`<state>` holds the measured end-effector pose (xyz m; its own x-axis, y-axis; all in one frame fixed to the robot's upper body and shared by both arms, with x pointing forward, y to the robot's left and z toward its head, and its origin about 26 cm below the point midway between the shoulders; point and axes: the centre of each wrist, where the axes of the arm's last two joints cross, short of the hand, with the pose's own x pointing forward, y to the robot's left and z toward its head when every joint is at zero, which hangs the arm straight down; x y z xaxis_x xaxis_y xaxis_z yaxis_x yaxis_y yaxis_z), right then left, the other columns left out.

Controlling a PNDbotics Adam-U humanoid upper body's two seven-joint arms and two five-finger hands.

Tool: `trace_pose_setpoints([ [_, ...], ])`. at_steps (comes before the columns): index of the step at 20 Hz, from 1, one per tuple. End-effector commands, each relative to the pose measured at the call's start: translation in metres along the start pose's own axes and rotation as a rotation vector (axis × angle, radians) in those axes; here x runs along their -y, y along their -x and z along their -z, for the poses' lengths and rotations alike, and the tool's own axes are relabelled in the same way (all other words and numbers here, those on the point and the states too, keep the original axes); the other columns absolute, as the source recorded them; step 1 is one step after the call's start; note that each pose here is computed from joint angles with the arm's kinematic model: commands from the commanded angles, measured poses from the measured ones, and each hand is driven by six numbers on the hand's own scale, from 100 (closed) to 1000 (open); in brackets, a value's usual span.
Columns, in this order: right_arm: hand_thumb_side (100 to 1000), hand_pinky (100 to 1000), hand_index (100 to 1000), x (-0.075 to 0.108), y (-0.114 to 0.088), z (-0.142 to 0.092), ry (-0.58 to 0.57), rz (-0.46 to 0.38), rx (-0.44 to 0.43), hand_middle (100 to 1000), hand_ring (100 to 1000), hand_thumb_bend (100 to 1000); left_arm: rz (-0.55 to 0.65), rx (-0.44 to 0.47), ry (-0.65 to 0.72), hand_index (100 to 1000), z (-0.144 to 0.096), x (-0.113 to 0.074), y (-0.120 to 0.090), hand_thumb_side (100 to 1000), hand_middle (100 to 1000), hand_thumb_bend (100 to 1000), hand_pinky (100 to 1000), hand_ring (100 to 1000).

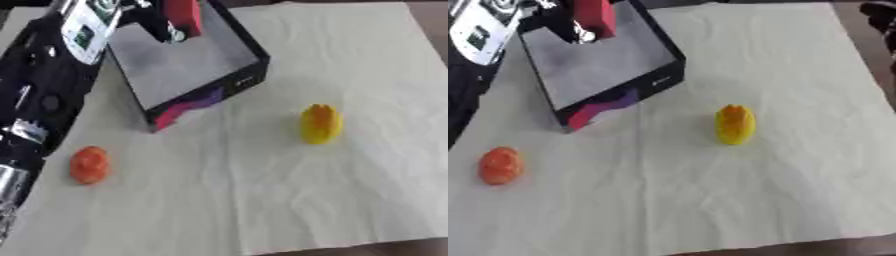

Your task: Pick up objects on the table and place them in the box.

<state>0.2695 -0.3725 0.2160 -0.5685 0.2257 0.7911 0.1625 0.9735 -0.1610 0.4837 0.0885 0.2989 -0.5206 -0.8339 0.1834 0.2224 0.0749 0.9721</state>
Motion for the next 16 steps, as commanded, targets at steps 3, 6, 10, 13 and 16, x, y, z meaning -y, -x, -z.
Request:
trace_pose_setpoints([
  [3,679,960,895,-0.001,-0.012,0.006,-0.031,-0.033,0.041,809,827,100,0.055,-0.031,-0.024,747,0.003,0.001,0.000,102,699,371,750,725],
  [6,681,960,895,-0.001,-0.011,0.006,-0.031,-0.033,0.039,808,826,100,0.080,-0.053,-0.019,867,0.003,0.002,0.003,283,823,603,827,827],
  [10,680,960,895,-0.001,-0.011,0.006,-0.032,-0.032,0.037,808,825,100,0.097,-0.059,-0.046,883,0.001,-0.001,0.005,355,841,718,842,839],
  [13,675,959,894,-0.001,-0.011,0.006,-0.034,-0.032,0.039,807,825,100,0.081,-0.031,-0.123,868,-0.008,-0.015,0.004,321,831,640,831,827],
  [16,665,958,893,0.002,-0.011,0.003,-0.033,-0.045,0.044,807,824,100,0.064,0.028,-0.295,850,-0.036,-0.051,0.000,249,810,492,810,798],
])
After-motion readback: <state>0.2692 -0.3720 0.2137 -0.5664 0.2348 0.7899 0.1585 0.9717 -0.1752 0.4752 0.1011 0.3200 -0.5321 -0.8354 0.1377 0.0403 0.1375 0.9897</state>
